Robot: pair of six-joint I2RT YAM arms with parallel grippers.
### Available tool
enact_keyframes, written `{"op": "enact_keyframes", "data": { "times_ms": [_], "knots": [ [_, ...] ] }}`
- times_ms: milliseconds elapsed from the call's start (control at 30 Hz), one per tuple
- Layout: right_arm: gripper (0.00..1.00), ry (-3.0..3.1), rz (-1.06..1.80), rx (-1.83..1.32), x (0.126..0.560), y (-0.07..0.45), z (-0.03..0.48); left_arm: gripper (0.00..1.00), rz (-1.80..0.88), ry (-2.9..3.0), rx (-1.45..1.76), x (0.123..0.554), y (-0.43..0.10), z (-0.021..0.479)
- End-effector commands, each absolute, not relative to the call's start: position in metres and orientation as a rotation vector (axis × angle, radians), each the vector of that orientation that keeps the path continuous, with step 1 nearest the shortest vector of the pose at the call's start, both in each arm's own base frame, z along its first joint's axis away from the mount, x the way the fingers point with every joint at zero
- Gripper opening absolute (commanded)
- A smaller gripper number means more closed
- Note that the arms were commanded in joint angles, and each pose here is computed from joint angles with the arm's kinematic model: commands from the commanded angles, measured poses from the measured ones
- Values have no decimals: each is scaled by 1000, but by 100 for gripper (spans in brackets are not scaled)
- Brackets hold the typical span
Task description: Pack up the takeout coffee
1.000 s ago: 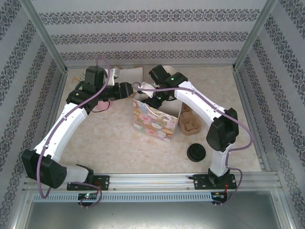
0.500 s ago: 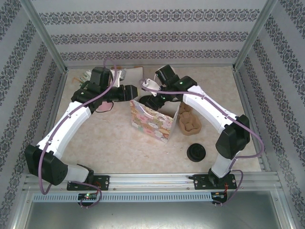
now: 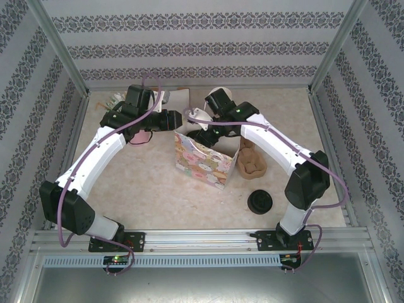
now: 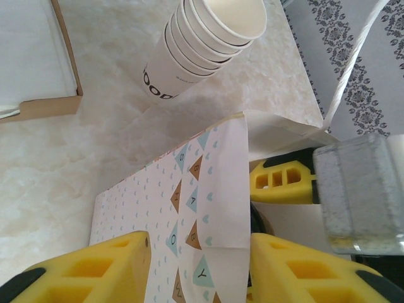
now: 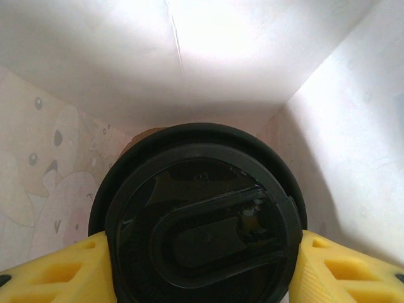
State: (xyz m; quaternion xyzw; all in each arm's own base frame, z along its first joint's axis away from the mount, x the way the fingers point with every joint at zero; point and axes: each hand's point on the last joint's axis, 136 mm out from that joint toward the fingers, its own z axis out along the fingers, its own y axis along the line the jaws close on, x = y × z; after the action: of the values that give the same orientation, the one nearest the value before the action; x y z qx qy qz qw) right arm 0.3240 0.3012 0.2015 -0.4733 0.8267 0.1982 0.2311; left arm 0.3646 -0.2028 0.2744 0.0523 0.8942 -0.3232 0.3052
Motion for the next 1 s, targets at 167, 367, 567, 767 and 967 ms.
{"op": "enact_keyframes", "data": {
  "times_ms": [167, 367, 567, 767, 967],
  "knots": [
    [53, 2329, 504, -1442, 309, 304, 175, 39, -859, 2343, 84, 368, -203, 276],
    [52, 2345, 501, -1476, 310, 308, 163, 35, -879, 2338, 34, 370, -203, 274],
    [51, 2357, 518, -1495, 313, 311, 147, 33, -881, 2336, 16, 370, -202, 274],
    [51, 2369, 572, -1491, 310, 313, 134, 32, -890, 2339, 13, 370, -203, 273],
    [50, 2378, 663, -1471, 302, 319, 132, 31, -898, 2343, 15, 368, -204, 273]
  ]
}}
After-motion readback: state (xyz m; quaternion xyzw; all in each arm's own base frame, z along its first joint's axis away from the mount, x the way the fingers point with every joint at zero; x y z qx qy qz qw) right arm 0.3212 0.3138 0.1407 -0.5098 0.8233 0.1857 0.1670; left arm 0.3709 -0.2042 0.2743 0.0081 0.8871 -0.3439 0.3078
